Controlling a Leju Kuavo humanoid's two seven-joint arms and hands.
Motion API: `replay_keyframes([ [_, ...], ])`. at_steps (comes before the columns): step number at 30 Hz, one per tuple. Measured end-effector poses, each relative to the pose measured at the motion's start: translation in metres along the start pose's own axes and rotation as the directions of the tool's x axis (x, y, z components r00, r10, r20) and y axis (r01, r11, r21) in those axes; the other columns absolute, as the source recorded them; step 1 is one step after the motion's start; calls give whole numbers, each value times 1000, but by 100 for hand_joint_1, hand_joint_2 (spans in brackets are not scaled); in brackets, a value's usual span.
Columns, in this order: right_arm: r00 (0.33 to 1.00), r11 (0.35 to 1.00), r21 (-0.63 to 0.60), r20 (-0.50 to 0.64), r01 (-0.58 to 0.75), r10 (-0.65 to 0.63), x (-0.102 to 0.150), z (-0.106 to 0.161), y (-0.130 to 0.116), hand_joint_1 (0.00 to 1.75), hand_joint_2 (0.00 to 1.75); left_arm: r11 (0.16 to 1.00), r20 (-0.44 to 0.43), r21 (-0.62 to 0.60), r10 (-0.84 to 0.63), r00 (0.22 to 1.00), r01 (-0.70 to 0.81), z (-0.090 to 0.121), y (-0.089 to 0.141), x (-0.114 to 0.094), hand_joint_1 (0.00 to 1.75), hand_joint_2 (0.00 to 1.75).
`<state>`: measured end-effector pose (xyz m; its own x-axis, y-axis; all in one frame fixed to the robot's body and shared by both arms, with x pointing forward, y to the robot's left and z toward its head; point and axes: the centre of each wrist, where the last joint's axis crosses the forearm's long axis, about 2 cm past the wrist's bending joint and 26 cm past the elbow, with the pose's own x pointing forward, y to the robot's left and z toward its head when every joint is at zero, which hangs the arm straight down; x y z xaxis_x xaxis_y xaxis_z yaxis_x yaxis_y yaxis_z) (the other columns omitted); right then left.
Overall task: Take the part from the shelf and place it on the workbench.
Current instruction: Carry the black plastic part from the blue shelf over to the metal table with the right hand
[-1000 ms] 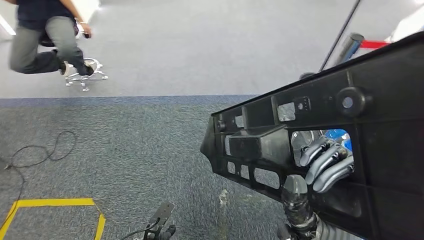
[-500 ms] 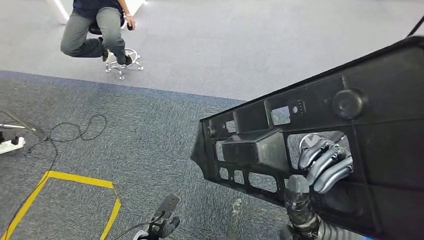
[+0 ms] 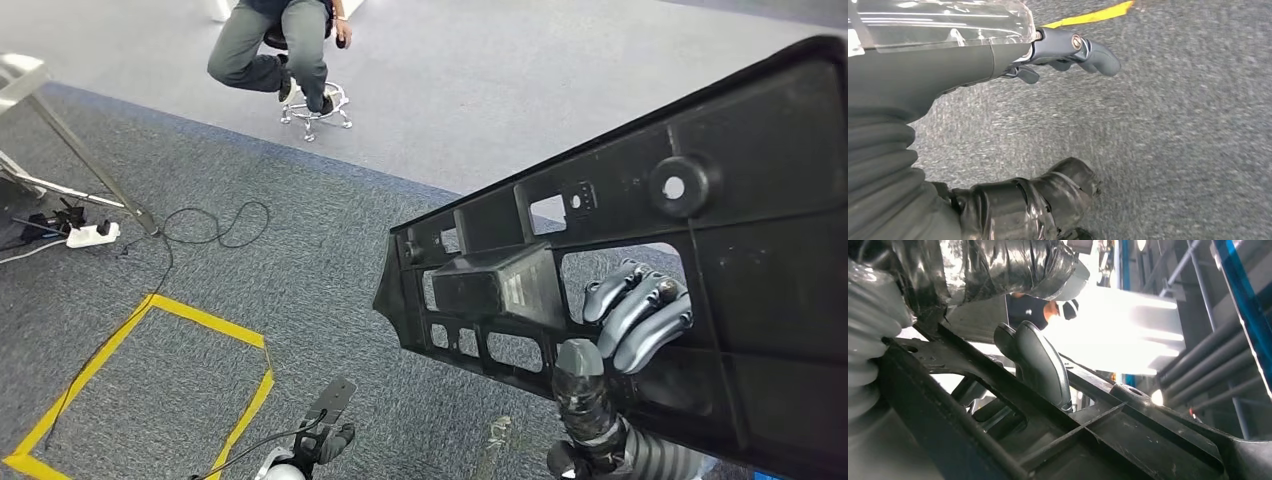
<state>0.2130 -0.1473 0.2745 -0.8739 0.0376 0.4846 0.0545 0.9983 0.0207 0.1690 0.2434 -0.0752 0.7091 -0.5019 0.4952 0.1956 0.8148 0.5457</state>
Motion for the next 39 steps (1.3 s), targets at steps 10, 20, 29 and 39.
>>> replay_keyframes([
  [10,1000,1000,-3,5,3,-3,-3,2,5,175,175,999,-9,32,9,1000,-8,-1,2,3,0,175],
  [20,1000,1000,3,5,-23,23,-7,5,14,175,175,1000,-32,1,-10,999,10,0,1,-4,0,175],
  [29,1000,1000,2,-8,-27,27,-8,8,15,175,175,1000,-26,3,-12,1000,12,-1,2,-3,0,175],
  [39,999,999,10,-23,-34,34,-11,11,16,175,175,1000,-22,-6,-9,1000,9,-1,2,0,0,175],
])
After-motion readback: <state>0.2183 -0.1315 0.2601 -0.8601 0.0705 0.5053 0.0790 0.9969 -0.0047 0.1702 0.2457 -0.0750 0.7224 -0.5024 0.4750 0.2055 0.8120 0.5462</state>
